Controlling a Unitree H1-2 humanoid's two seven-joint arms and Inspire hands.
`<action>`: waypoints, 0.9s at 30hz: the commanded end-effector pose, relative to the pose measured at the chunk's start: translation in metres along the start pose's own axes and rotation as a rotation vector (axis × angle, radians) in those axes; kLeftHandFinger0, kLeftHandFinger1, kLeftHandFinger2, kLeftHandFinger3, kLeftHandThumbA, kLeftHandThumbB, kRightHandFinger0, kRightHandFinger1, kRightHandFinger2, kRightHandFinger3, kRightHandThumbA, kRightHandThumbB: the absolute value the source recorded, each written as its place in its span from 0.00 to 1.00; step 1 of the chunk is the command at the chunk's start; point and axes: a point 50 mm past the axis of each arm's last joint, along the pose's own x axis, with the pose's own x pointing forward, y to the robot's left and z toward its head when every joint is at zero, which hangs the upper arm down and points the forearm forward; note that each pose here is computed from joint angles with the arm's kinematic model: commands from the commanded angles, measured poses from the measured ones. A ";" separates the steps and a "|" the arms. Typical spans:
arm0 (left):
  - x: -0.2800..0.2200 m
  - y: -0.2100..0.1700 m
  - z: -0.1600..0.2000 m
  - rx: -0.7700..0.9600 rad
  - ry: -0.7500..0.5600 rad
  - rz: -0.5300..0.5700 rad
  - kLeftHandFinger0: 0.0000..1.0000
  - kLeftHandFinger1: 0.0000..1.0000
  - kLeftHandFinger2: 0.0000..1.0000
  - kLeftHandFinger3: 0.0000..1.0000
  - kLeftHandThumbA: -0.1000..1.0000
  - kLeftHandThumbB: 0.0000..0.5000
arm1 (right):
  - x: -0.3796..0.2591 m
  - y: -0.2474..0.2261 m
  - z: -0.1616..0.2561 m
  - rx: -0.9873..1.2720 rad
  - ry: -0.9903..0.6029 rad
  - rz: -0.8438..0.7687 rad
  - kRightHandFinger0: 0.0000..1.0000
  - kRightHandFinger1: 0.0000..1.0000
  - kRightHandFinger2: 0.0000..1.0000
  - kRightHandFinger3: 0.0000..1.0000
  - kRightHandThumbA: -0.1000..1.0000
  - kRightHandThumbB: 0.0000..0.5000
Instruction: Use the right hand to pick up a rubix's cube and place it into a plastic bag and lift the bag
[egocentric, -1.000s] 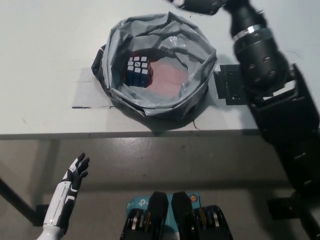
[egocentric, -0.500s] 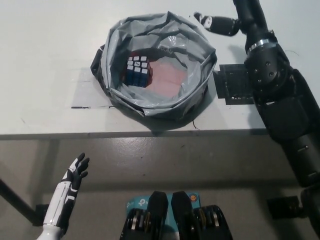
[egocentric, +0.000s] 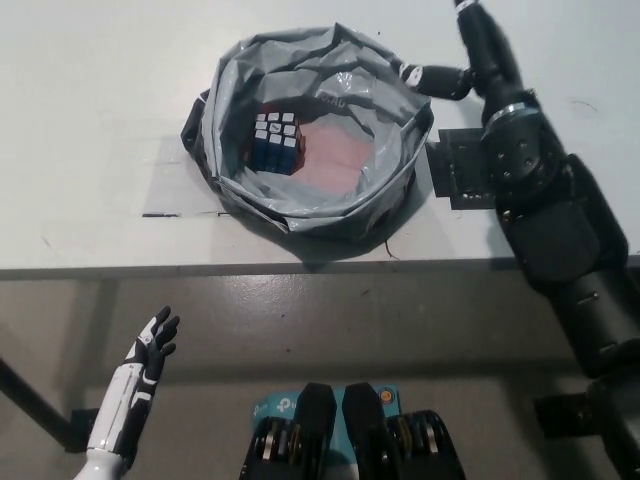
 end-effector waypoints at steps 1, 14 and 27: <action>0.001 0.001 0.008 0.029 -0.040 -0.009 1.00 1.00 1.00 1.00 1.00 0.34 | 0.022 -0.011 0.030 0.083 -0.031 -0.006 1.00 1.00 1.00 1.00 0.89 0.78; 0.000 0.001 0.009 0.036 -0.018 -0.010 1.00 1.00 1.00 1.00 1.00 0.33 | 0.029 0.011 0.025 0.083 0.024 0.053 1.00 1.00 1.00 1.00 0.83 0.72; 0.001 0.001 0.011 0.055 -0.035 -0.010 1.00 1.00 1.00 1.00 1.00 0.30 | 0.032 0.021 -0.002 0.001 0.152 0.067 1.00 1.00 1.00 1.00 0.80 0.78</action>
